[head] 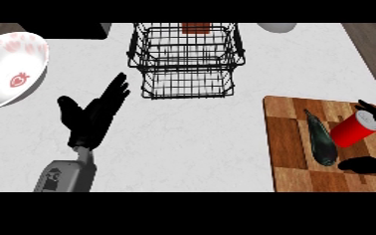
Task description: Pick the can from the cutting board and place it in the tiered basket
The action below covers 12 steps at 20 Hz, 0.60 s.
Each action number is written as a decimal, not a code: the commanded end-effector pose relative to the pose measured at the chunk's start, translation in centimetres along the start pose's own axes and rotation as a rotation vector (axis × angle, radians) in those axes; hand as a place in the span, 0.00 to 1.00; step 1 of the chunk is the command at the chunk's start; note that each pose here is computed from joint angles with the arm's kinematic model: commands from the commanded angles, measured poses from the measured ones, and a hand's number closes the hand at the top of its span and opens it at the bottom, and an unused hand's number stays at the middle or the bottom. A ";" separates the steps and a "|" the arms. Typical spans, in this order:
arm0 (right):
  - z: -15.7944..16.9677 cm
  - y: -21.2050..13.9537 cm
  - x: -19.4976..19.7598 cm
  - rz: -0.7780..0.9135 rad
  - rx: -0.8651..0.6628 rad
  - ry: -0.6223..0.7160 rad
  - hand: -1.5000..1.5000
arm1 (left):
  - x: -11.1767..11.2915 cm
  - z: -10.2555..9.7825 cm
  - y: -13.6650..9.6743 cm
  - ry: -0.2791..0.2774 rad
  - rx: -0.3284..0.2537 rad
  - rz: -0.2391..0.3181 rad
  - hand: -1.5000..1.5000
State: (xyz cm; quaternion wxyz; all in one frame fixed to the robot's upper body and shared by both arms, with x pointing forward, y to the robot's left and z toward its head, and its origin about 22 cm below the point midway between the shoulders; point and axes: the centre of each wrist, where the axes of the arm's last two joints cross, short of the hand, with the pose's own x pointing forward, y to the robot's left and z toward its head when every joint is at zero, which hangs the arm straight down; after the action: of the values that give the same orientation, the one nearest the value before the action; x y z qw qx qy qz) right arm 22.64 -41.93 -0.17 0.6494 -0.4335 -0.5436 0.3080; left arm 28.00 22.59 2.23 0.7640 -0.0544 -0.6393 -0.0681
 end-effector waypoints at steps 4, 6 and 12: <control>-1.2 3.8 1.5 0.007 0.029 -0.094 1.00 | 0.1 -0.4 1.6 -0.007 -0.002 0.001 0.50; -1.4 2.6 3.4 0.011 0.013 -0.109 1.00 | 0.0 0.3 -0.4 -0.003 -0.001 -0.013 0.50; -1.1 5.2 6.2 0.073 0.044 -0.050 1.00 | -0.1 0.1 -0.8 0.012 0.008 0.005 0.50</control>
State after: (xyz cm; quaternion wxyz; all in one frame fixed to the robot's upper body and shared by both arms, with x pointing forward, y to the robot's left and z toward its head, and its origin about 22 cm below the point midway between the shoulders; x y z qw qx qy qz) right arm 24.24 -39.52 -0.31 0.6051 -0.4432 -0.5634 0.3464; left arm 27.68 22.48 2.19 0.7648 -0.0512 -0.6389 -0.0658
